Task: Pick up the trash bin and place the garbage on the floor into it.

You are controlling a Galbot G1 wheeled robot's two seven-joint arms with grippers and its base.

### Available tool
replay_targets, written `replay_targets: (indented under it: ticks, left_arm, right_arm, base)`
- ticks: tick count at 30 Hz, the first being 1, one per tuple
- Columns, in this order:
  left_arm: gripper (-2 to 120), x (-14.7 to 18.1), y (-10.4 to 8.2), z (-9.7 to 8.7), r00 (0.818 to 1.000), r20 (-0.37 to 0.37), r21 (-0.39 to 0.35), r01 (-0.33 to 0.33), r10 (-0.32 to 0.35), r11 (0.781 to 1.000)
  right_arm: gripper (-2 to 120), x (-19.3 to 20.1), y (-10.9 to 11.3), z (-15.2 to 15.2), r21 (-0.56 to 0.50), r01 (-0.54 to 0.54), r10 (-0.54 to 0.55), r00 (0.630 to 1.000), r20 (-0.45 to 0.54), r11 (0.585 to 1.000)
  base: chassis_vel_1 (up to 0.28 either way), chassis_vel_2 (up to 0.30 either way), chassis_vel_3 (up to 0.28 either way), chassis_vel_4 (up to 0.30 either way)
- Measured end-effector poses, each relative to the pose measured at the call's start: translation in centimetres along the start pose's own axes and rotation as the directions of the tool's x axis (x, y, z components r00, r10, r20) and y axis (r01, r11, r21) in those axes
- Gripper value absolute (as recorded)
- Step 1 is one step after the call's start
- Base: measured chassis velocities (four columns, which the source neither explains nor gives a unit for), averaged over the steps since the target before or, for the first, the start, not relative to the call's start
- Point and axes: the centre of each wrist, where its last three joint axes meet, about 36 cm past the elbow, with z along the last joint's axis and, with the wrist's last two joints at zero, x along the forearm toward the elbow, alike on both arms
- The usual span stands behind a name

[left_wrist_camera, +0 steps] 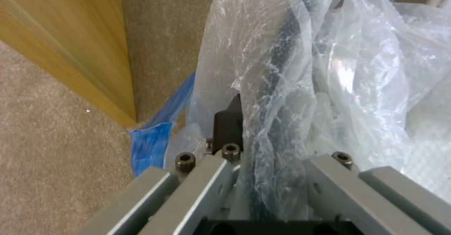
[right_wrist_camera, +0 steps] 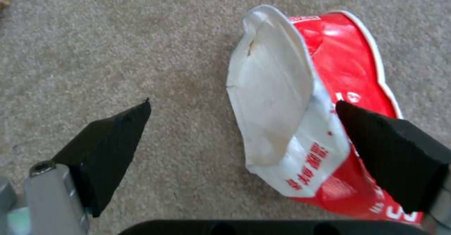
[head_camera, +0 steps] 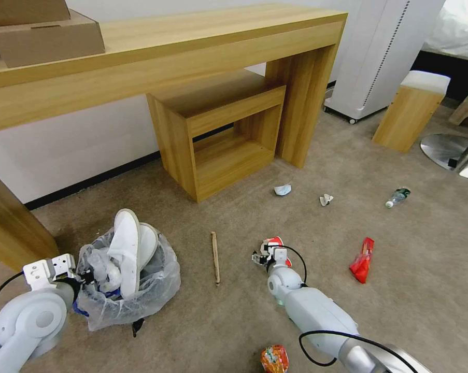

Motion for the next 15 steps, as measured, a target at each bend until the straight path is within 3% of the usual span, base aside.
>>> replay_targets:
  ticks: [5, 15]
  left_arm:
    - [0, 0.0, 0.0, 0.0, 1.0, 0.002, -0.001, -0.001, 0.001, 1.0]
    - [0, -0.2, -0.1, -0.3, 1.0, 0.008, -0.004, -0.008, 0.008, 1.0]
  right_arm:
    - [100, -0.1, 0.1, -0.1, 0.007, -0.009, 0.009, 1.0, 0.001, 1.0]
    - [100, 0.0, -1.8, 0.6, 0.018, -0.011, 0.011, 1.0, 0.012, 1.0]
  base:
    - [0.0, 0.0, 0.0, 0.0]
    - [0.0, 0.0, 0.0, 0.0]
